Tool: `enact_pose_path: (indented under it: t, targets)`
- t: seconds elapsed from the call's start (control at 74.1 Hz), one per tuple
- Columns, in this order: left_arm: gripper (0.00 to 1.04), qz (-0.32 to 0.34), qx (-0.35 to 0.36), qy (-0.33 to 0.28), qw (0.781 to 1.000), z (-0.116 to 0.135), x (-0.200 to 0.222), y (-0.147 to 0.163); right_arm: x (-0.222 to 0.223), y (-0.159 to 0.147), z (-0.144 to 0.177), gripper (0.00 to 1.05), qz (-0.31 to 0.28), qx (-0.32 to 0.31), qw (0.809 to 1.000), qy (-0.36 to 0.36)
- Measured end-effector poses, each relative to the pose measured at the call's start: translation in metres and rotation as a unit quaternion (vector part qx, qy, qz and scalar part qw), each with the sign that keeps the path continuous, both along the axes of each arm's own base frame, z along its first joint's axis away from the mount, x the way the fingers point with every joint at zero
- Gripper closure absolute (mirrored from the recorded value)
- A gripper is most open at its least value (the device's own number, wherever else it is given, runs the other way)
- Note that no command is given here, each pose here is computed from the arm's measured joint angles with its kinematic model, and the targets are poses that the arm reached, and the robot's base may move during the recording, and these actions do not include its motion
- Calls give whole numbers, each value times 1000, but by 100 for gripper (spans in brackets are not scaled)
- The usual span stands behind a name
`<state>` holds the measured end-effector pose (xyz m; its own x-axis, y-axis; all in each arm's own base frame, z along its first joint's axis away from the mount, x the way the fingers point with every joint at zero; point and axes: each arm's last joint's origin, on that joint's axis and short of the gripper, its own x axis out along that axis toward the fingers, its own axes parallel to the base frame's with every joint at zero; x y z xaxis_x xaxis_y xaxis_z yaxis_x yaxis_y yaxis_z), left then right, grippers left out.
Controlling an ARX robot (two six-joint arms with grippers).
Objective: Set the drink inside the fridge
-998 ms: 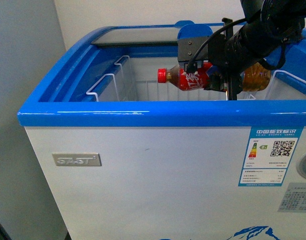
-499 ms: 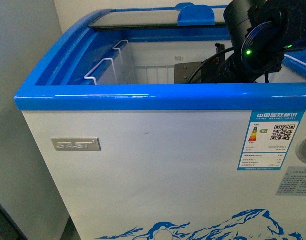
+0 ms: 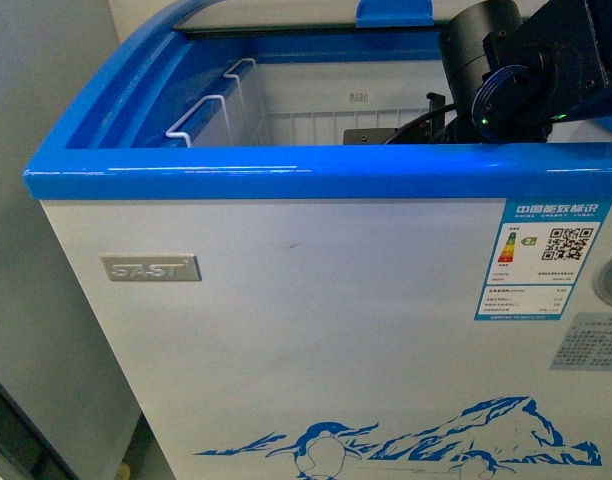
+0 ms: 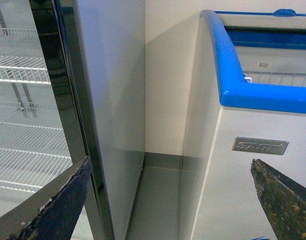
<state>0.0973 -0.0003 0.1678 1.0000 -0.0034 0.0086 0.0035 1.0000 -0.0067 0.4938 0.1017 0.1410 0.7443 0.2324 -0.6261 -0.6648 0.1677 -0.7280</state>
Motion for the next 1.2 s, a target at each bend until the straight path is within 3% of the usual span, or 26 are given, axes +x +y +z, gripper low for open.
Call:
enact_pose_path:
  t: [0.094, 0.432, 0.607, 0.836, 0.917, 0.985, 1.133, 1.2]
  targets:
    - [8, 0, 0, 0, 1000, 0, 0, 0, 0, 0, -1, 65, -3, 1, 1000, 1]
    - [8, 0, 0, 0, 1000, 0, 0, 0, -8, 1, 11, 5, -10, 32, 999, 12]
    - [8, 0, 0, 0, 1000, 0, 0, 0, -27, 4, 44, 7, -11, 60, 998, -20]
    - [8, 0, 1, 0, 1000, 0, 0, 0, -89, -17, 137, 7, -56, 171, 975, -127]
    - [8, 0, 1, 0, 1000, 0, 0, 0, -122, -28, 175, 7, -101, 242, 951, -164]
    - [8, 0, 1, 0, 1000, 0, 0, 0, -153, -49, 201, 7, -174, 303, 917, -194]
    - [8, 0, 1, 0, 1000, 0, 0, 0, -212, -79, 220, 7, -283, 386, 853, -208]
    - [8, 0, 1, 0, 1000, 0, 0, 0, -266, -86, 220, 7, -315, 432, 820, -205]
